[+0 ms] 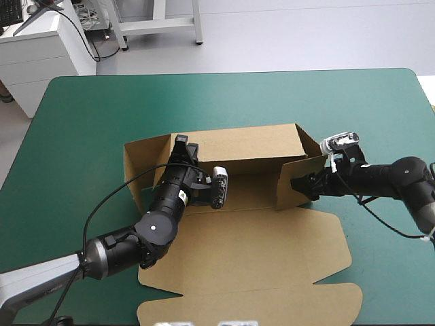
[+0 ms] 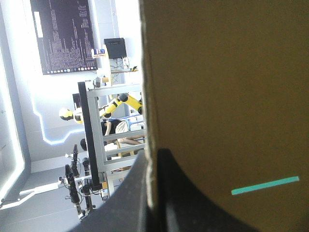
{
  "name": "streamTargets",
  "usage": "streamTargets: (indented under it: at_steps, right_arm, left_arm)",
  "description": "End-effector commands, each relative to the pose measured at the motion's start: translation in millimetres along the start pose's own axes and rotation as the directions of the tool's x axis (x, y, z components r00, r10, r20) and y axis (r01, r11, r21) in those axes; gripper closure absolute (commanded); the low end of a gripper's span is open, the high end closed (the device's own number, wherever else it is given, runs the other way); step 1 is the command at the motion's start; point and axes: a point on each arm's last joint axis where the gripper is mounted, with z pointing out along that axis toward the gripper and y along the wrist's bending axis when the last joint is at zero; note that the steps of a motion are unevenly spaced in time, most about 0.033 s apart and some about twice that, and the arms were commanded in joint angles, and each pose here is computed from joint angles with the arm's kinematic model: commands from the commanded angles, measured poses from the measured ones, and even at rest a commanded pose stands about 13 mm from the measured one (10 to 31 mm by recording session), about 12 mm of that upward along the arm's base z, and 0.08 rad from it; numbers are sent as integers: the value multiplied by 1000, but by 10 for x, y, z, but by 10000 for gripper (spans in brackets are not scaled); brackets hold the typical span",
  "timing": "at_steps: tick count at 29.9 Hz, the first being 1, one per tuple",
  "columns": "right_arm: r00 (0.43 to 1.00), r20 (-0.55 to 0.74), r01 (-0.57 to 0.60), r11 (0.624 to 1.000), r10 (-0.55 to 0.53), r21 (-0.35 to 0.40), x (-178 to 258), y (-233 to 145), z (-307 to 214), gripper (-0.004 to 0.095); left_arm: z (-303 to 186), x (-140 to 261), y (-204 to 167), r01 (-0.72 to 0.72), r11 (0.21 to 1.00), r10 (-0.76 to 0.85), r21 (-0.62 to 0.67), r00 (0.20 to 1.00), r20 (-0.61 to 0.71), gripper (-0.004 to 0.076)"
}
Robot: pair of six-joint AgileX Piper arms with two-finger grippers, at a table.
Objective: Fold the box
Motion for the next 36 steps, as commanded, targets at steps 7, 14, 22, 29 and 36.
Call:
streamTargets:
  at_steps: [7,14,22,29,36]
  right_arm:
    - [973,208,80,989,-105,125,-119,448,13,125]
    - [961,252,66,981,-112,184,-35,596,169,125]
    - [934,325,55,957,-150,284,93,719,290,130]
    - [927,350,30,954,-138,297,96,736,293,352]
    - [927,343,47,953,-154,301,97,738,295,892]
  left_arm:
    - [-60,16,169,-18,997,18,-73,1000,5,732]
    - [-60,16,169,-18,997,18,-73,1000,5,732]
    - [-60,16,167,-15,997,15,-70,1000,4,732]
    - [-60,16,167,-15,997,15,-70,1000,4,732]
    - [-60,16,167,-15,997,15,-70,1000,4,732]
